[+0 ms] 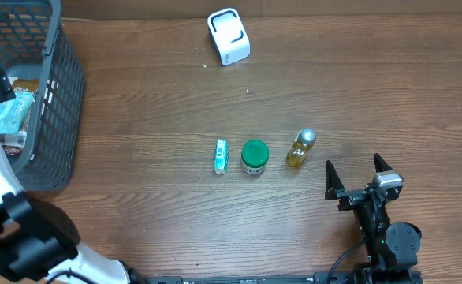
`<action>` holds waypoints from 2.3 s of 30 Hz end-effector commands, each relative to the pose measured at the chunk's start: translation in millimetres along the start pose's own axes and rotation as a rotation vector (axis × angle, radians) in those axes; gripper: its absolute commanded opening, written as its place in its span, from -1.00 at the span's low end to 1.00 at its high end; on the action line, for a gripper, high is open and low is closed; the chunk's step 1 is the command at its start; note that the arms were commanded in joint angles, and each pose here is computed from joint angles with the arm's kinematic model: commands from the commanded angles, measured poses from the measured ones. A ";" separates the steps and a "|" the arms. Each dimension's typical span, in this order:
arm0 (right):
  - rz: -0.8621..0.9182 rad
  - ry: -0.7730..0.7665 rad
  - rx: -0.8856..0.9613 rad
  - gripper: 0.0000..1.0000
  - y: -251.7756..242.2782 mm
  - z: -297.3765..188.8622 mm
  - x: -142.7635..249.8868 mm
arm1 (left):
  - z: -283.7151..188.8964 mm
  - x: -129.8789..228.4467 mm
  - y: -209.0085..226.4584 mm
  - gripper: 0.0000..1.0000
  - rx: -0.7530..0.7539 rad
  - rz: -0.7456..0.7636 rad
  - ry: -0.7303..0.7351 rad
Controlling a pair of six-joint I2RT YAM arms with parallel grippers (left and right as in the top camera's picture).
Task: Scan the item barcode
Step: 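Move the left gripper back into the grey basket, then grasp the green-and-beige toilet tissue pack in the basket with left gripper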
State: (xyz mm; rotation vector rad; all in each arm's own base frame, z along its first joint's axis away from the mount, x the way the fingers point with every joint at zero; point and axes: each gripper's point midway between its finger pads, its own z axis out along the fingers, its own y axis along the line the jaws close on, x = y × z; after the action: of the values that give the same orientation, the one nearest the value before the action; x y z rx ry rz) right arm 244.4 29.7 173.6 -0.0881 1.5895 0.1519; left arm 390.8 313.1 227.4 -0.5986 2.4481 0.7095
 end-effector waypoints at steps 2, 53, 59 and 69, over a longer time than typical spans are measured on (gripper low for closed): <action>-0.003 -0.001 0.013 1.00 -2.5 0.1 2.6 | 36.4 8.5 -26.0 1.00 0.123 0.113 0.035; -0.003 -0.001 0.013 1.00 -2.5 0.1 2.6 | 167.0 121.4 -109.0 0.27 0.303 0.205 0.359; -0.003 -0.001 0.013 1.00 -2.5 0.1 2.6 | 169.9 133.0 -112.6 -0.31 0.309 0.208 0.377; -0.003 -0.001 0.013 1.00 -2.6 0.1 2.6 | 153.8 94.7 -108.7 -0.92 0.318 0.076 0.283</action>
State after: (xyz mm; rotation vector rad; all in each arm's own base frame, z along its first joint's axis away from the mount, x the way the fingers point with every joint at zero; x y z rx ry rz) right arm 244.4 29.7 173.4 -0.0880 1.5903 0.1519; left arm 436.7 319.6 61.1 -0.4061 2.7197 0.4596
